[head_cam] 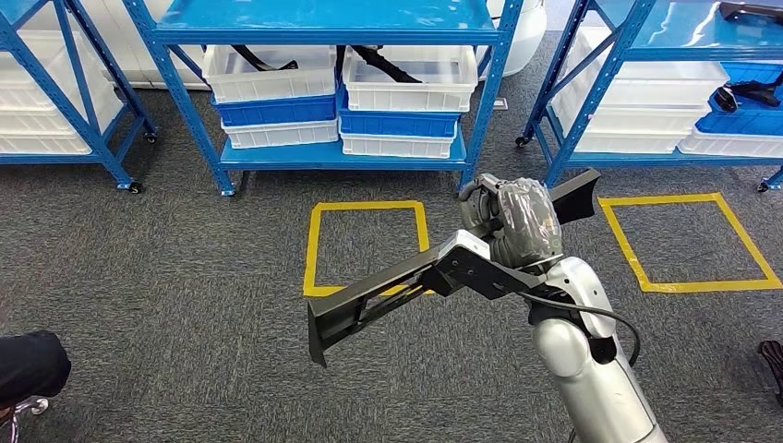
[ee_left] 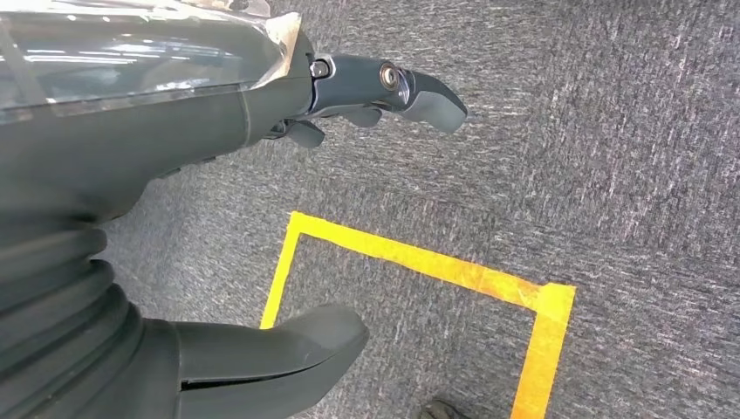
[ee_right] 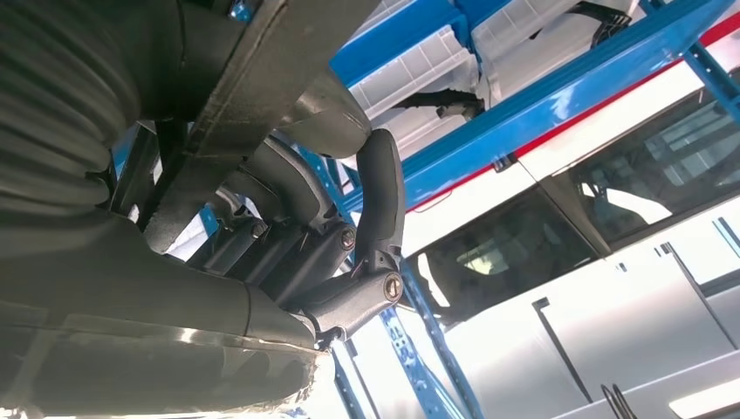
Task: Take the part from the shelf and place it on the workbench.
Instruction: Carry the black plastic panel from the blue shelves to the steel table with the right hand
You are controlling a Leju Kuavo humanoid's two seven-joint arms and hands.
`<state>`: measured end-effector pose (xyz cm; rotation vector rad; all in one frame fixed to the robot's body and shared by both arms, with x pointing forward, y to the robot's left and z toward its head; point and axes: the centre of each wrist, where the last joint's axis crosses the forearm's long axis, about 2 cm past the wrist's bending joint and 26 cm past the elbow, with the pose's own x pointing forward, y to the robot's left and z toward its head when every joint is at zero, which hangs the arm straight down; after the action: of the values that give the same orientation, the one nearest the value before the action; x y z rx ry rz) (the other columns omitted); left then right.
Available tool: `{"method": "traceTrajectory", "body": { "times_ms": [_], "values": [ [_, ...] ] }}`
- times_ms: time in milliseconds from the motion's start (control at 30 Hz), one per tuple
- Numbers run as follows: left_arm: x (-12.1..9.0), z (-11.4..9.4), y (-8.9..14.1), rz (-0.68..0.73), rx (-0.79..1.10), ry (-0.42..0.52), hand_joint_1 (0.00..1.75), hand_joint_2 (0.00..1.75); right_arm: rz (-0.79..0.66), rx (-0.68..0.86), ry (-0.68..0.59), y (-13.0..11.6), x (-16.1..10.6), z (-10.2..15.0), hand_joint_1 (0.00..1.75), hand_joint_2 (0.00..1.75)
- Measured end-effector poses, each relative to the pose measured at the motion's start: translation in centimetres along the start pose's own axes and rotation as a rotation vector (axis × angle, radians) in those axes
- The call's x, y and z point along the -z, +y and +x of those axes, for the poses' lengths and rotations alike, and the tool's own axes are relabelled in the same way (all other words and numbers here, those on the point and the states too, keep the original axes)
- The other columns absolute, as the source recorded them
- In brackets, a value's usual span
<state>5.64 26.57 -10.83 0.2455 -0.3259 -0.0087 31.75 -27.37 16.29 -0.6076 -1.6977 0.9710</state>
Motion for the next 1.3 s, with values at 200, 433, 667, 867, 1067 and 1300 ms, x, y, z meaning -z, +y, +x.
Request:
{"method": "traceTrajectory", "body": {
  "times_ms": [200, 433, 667, 867, 1067, 1300],
  "values": [
    [-0.1, 0.0, -0.3, 0.000, -0.009, -0.007, 0.00, 1.75, -0.012, -0.014, 0.004, -0.2, -0.3, -0.4, 1.75, 1.75],
    [-0.2, -0.3, -0.3, 0.003, -0.010, -0.008, 0.00, 1.75, -0.018, -0.007, 0.015, 0.0, -0.9, -1.0, 1.75, 1.75],
    [-0.1, -0.6, 0.0, 0.010, -0.024, 0.004, 0.00, 1.75, -0.023, -0.003, 0.014, 0.1, -1.1, -1.1, 1.75, 1.75],
    [-0.1, -0.7, 0.1, 0.014, -0.036, 0.011, 0.00, 1.75, -0.021, -0.001, 0.014, 0.1, -1.0, -1.2, 1.75, 1.75],
    [-0.1, -0.7, 0.3, 0.021, -0.050, 0.014, 0.00, 1.75, -0.032, 0.005, 0.000, -0.4, -0.5, -1.2, 1.75, 1.75],
    [0.0, -0.8, 0.4, 0.026, -0.058, 0.015, 0.00, 1.75, -0.017, 0.011, 0.012, -0.1, -1.0, -1.8, 1.75, 1.75]
  ]
}}
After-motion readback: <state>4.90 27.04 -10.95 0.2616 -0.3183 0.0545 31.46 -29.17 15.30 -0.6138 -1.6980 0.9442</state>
